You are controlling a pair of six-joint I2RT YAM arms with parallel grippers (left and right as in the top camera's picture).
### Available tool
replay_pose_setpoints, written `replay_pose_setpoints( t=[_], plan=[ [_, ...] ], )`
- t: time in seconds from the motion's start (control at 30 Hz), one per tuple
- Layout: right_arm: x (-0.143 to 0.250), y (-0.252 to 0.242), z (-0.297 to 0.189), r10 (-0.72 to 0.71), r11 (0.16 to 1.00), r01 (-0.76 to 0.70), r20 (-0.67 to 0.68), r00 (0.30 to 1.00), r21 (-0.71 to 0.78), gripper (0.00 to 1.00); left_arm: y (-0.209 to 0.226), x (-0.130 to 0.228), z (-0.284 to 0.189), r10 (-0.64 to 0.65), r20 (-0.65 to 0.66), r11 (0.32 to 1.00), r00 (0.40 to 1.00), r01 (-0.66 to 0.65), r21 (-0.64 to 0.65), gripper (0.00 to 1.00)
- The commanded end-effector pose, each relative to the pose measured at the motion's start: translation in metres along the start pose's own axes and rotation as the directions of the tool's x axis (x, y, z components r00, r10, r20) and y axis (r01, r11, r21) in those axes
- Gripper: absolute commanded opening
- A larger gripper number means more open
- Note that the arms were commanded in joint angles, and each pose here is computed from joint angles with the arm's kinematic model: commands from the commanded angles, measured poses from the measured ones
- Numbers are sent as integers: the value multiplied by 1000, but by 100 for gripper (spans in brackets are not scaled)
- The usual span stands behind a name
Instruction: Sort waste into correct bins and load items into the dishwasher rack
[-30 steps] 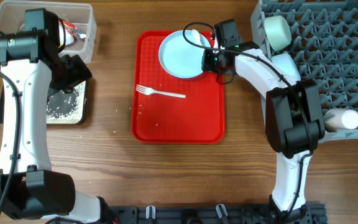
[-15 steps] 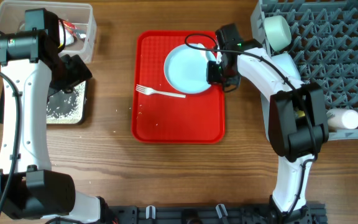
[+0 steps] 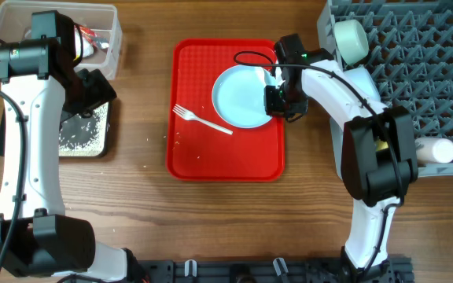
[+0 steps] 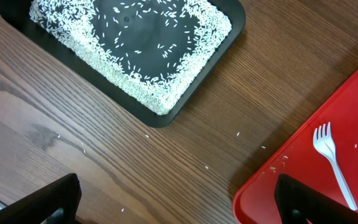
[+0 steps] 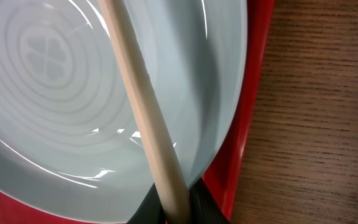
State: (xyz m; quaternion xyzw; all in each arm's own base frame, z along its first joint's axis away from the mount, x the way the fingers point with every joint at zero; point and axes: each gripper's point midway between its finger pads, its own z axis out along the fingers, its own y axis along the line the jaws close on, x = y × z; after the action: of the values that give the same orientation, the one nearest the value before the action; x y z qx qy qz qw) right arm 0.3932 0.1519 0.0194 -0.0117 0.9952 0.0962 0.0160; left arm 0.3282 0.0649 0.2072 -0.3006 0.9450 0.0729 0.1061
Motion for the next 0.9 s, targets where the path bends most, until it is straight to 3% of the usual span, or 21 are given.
replay_pose_setpoints(
  t=[0.0,0.13,0.23,0.6,0.73,0.87],
  plan=[
    [4,-8,-4,-40,999,40,-12,999,37,14,1,-1,2,7,-4,1000,1000,-7,-9,100],
    [16,-13,-4,-51,997,55,-62,997,56,21,1,-1,2,7,-4,1000,1000,-7,-9,100],
    [24,-18,-5,-50,995,57,-94,994,79,4,1,-1,2,6,-4,1000,1000,-6,-8,100],
    [31,-18,-18,-69,993,81,-131,989,90,4,1,-1,2,6,-4,1000,1000,-6,-9,100],
    [22,-10,-51,-103,991,110,-87,991,78,4,1,-2,2,6,-3,1000,1000,-6,-8,100],
    [11,2,-100,-127,991,125,43,991,57,4,0,-2,2,6,-1,1000,1000,-6,-7,100]
  ],
)
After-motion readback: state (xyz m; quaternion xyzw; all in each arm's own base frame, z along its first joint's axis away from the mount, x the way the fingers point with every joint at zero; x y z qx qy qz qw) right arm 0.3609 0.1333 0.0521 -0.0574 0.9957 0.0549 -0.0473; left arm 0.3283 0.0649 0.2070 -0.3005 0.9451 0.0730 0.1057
